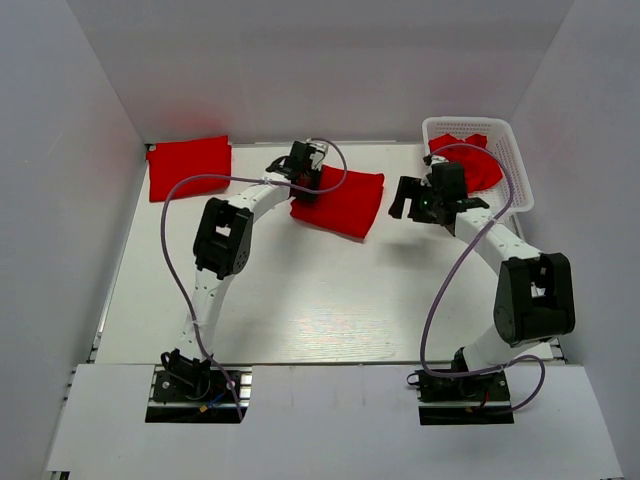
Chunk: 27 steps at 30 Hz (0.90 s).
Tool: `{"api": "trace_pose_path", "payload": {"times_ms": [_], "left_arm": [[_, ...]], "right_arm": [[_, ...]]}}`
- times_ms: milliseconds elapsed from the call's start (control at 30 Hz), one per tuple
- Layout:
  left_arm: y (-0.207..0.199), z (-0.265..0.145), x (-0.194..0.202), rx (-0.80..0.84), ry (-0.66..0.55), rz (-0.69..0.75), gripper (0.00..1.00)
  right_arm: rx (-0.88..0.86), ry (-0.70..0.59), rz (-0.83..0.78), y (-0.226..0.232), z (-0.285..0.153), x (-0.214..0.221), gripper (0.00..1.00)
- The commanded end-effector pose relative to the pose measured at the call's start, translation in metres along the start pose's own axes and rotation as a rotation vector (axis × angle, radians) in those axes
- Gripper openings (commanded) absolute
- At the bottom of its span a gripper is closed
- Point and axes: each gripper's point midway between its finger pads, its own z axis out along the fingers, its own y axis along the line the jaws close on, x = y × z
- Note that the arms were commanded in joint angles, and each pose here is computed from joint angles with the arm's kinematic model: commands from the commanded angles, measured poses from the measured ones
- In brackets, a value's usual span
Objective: Fold and stack the t-shirts
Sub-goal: Put the neatly folded tshirt into the corner of the board with the left arm
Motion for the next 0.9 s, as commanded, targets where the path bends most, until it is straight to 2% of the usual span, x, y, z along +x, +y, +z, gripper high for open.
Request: {"api": "trace_pose_path", "payload": {"times_ms": [0, 33, 67, 200, 233, 367, 567, 667, 867], "left_arm": [[0.013, 0.018, 0.080, -0.073, 0.228, 0.051, 0.34], [0.013, 0.016, 0.077, -0.073, 0.217, 0.051, 0.07], [0.013, 0.014, 0.071, -0.072, 0.199, 0.049, 0.00], [0.001, -0.008, 0.037, 0.018, 0.071, 0.044, 0.00], [0.002, -0.025, 0.014, 0.039, -0.015, 0.046, 0.00], [0.008, -0.069, -0.037, 0.076, -0.209, 0.087, 0.00], [0.022, -0.105, -0.068, 0.080, -0.269, 0.134, 0.00], [0.040, -0.114, -0.068, 0.049, -0.241, 0.124, 0.00], [0.077, -0.141, -0.090, -0.008, -0.273, 0.119, 0.00]], "right_arm": [[0.083, -0.051, -0.015, -0.015, -0.012, -0.008, 0.90], [0.087, -0.056, -0.015, -0.016, -0.015, -0.006, 0.90], [0.088, -0.057, -0.017, -0.016, -0.015, -0.006, 0.90], [0.134, -0.075, -0.020, -0.025, -0.020, -0.006, 0.90], [0.141, -0.081, -0.046, -0.026, -0.022, -0.007, 0.90], [0.145, -0.091, -0.029, -0.027, -0.025, -0.009, 0.90], [0.140, -0.078, -0.039, -0.024, -0.026, -0.011, 0.90], [0.140, -0.078, -0.039, -0.024, -0.026, -0.011, 0.90], [0.133, -0.067, -0.040, -0.022, -0.022, -0.014, 0.90]]}}
